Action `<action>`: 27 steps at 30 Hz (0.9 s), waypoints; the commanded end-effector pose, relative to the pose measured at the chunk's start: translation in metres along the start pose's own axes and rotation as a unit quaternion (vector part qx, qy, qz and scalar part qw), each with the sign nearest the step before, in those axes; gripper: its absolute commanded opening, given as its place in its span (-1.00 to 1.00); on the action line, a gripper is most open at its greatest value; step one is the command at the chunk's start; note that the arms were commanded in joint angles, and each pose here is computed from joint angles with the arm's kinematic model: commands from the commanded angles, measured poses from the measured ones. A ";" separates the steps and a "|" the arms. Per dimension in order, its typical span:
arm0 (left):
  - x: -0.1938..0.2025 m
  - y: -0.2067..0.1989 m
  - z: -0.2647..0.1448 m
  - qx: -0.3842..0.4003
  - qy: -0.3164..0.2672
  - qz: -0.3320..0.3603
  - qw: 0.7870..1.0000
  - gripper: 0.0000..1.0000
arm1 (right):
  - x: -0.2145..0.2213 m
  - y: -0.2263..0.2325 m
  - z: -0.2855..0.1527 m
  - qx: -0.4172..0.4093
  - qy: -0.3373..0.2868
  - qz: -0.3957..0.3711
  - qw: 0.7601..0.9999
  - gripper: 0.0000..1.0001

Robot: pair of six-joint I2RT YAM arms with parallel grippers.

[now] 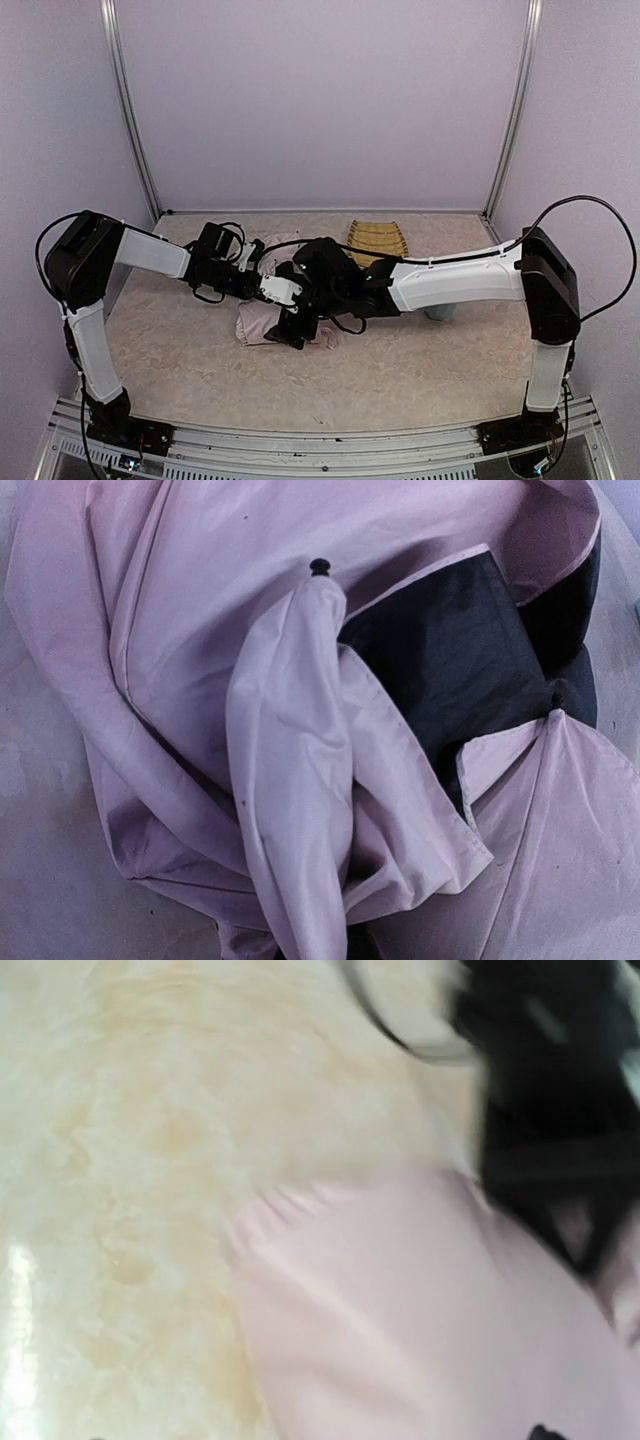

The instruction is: Put away the umbrella

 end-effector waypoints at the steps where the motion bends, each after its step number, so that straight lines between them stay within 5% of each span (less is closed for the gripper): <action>1: 0.019 0.003 0.007 -0.001 0.053 -0.008 0.999 -1.00 | 0.007 -0.004 0.026 0.035 0.106 -0.151 0.982 0.80; 8: 0.018 0.003 0.008 0.000 0.055 -0.007 0.998 -1.00 | 0.007 -0.016 0.064 0.018 0.179 -0.216 0.960 0.81; 18: 0.005 0.006 0.009 -0.016 0.044 -0.008 0.999 -0.89 | 0.063 -0.009 0.091 -0.097 0.272 -0.119 0.950 0.62; 27: -0.076 0.005 -0.009 -0.083 -0.072 0.038 0.993 0.02 | 0.086 0.017 0.070 -0.132 0.256 -0.051 0.956 0.57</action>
Point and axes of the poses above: each gripper's point midway between its finger pads, its own z axis out along the fingers, its own y axis along the line the jaws close on, x = y × z, the point moved 10 cm from there along -z, back along the fingers, and after that the axes turned 5 degrees about z, right-handed, at the moved point
